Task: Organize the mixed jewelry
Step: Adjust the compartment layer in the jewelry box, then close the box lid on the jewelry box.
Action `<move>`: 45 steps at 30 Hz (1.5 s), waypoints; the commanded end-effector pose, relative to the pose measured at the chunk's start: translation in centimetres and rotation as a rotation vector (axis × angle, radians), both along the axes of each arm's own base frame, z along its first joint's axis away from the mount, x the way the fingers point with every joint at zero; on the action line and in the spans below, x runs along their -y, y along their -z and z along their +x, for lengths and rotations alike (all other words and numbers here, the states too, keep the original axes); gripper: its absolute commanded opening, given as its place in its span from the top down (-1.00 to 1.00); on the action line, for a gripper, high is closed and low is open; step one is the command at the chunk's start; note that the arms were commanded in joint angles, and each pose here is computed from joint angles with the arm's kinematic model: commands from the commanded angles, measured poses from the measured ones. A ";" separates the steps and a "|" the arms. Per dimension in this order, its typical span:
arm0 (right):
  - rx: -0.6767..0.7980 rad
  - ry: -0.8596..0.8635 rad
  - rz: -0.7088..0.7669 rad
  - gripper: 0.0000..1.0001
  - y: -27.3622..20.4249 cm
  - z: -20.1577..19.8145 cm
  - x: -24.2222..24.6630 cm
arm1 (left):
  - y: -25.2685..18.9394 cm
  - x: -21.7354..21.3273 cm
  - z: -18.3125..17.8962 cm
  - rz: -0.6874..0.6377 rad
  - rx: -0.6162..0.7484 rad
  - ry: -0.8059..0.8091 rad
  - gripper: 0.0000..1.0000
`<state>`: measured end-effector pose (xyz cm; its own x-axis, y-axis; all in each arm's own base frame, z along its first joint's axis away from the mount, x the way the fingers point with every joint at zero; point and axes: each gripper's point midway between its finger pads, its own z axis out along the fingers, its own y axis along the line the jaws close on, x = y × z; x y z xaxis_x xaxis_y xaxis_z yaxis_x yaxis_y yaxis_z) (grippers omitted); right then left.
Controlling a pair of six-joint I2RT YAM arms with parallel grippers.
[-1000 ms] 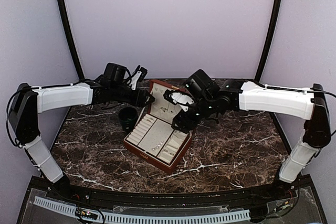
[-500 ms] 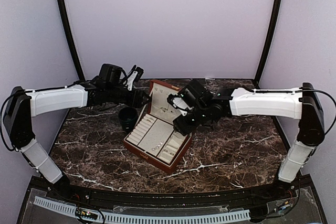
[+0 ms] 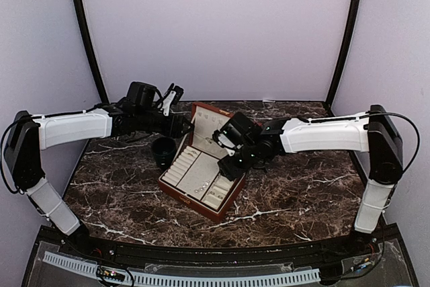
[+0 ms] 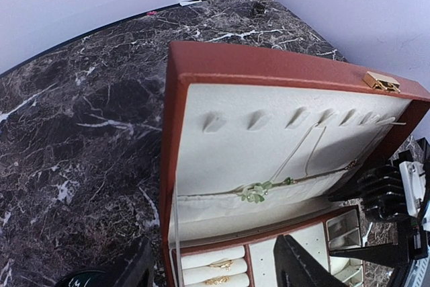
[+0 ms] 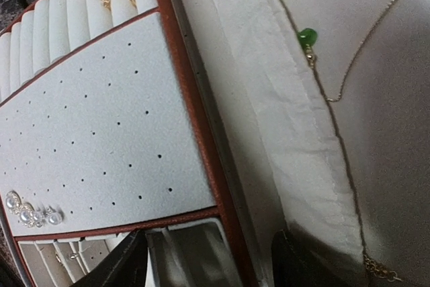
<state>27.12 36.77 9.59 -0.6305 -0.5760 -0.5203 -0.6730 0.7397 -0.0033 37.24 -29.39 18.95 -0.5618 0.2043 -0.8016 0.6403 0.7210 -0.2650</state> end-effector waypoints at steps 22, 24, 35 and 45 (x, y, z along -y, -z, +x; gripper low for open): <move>-0.094 -0.242 0.215 -0.43 -4.4 -4.6 -3.1 | -1.5 -0.2 -0.4 -0.019 0.042 -0.005 -0.25; -0.100 -0.307 0.258 -0.45 -5.8 -5.8 -3.6 | -2.0 -0.5 -0.4 -0.023 0.059 -0.017 -0.25; 0.175 -0.293 0.516 -0.54 -20.3 -4.0 -4.1 | -4.9 -1.8 -0.3 -0.062 0.123 -0.051 -0.31; 0.343 0.201 0.578 -0.95 -25.7 8.6 6.0 | -8.2 -8.0 -0.3 -0.130 0.135 -0.159 -0.37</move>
